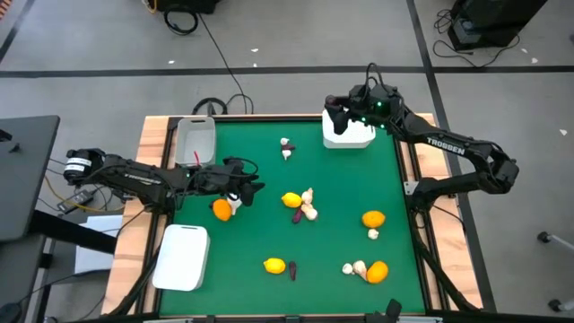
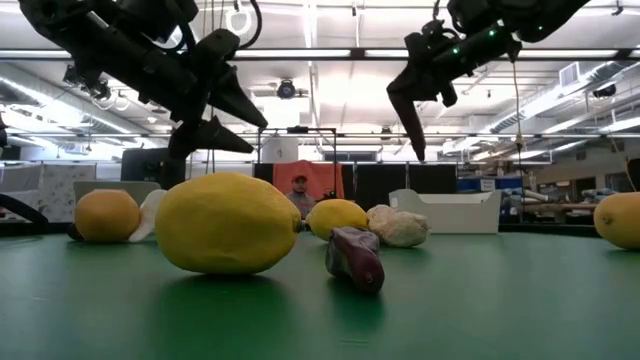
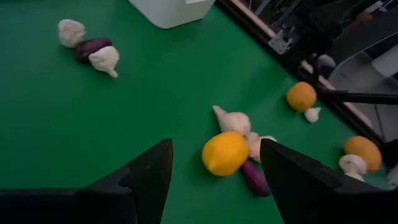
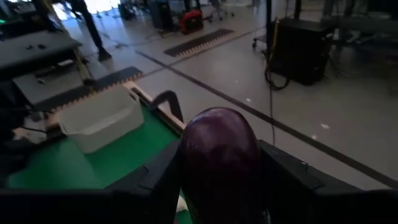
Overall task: Sort produce into baskets
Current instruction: Put the eggplant into the top white bin
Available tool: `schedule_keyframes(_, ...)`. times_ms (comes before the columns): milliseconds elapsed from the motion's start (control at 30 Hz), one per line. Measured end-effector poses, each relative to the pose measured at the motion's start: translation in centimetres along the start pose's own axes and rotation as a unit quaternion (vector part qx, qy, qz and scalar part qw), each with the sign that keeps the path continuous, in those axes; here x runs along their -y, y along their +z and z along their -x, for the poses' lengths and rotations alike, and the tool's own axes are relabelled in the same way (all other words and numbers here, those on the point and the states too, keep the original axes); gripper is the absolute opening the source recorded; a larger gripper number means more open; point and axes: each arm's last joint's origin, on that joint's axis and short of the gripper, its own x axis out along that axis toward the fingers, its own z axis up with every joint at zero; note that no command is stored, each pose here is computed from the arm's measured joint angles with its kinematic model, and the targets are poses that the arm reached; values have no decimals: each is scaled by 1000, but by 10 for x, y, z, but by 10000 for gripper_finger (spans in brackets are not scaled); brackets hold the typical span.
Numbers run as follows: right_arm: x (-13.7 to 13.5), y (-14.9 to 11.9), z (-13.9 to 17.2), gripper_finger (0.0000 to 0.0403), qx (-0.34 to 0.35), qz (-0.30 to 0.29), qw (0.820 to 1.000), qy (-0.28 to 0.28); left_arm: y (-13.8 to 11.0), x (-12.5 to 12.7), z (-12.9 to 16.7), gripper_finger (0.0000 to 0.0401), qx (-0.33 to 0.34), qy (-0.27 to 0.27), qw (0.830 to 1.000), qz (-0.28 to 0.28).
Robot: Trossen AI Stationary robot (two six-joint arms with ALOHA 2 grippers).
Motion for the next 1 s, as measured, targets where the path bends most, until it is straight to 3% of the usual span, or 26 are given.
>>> schedule_keyframes(267, 4, 9, -2, 195, 49, 19, 999, -6, -4, -5, 0, 248, -18, 29, 999, -13)
schedule_keyframes(400, 13, 2, -17, 195, 35, 10, 999, -5, -7, -6, 1, 248, -28, 36, 999, 5)
schedule_keyframes(500, 16, -1, -34, 195, 3, -18, 1000, 9, -7, -6, 0, 248, -28, 35, 999, 26)
schedule_keyframes(600, 15, 4, -48, 195, -26, 9, 999, 19, -7, -4, 1, 248, -29, 28, 999, 34)
schedule_keyframes(800, 23, 16, -65, 195, -123, 72, 990, -20, -12, -1, 2, 248, -48, 19, 998, 37)
schedule_keyframes(1000, 34, 4, -68, 195, -223, 74, 971, -30, -14, 1, 3, 248, -50, 15, 998, 37)
